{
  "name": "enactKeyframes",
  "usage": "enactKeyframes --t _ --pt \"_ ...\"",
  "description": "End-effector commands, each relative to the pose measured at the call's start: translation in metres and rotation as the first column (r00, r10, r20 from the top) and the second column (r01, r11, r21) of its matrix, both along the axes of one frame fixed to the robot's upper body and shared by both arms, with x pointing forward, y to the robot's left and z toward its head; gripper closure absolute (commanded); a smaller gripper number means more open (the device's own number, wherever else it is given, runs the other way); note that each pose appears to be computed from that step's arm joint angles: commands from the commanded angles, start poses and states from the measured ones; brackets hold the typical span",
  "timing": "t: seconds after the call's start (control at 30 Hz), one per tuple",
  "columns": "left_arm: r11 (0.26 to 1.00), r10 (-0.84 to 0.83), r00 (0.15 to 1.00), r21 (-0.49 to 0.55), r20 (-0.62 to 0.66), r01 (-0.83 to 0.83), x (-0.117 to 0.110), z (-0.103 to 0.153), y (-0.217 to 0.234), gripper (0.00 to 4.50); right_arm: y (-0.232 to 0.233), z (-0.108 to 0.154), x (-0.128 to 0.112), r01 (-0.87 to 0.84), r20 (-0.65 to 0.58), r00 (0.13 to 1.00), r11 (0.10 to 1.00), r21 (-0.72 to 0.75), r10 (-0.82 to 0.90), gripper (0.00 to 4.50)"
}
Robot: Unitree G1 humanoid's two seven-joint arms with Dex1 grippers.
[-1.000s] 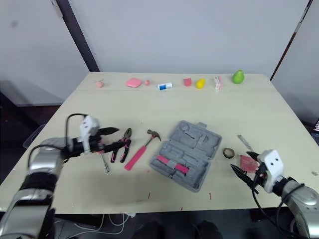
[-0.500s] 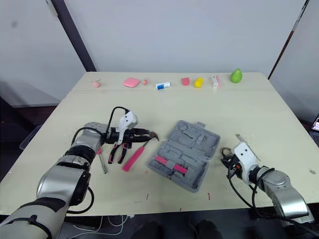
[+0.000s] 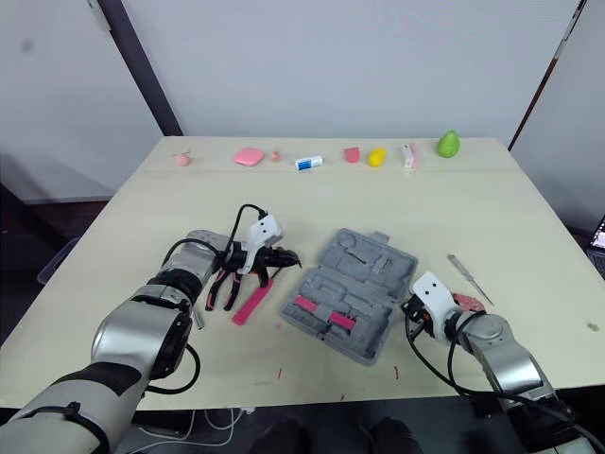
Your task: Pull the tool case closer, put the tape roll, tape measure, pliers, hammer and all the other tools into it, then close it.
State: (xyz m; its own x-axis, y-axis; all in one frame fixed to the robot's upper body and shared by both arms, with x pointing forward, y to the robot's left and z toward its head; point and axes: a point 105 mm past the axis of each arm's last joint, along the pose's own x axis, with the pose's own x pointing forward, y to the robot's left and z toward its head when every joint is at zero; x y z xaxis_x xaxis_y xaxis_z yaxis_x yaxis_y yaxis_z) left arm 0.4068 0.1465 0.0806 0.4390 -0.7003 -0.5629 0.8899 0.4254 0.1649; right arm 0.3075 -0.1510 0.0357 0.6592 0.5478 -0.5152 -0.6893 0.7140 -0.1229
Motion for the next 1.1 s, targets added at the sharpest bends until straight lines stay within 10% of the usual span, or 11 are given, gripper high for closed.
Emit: enactKeyframes --t 0.03,1.1 --pt "0.999 -0.017 0.999 0.036 0.042 0.015 0.005 0.009 -0.004 4.32 0.003 0.010 0.004 -0.013 0.038 0.999 1.000 0.005 0.012 4.50" --pt "0.988 -0.111 0.992 0.101 -0.055 0.117 -0.008 -0.025 -0.052 4.32 0.011 0.011 -0.001 -0.035 0.056 0.998 0.999 0.036 0.033 4.50"
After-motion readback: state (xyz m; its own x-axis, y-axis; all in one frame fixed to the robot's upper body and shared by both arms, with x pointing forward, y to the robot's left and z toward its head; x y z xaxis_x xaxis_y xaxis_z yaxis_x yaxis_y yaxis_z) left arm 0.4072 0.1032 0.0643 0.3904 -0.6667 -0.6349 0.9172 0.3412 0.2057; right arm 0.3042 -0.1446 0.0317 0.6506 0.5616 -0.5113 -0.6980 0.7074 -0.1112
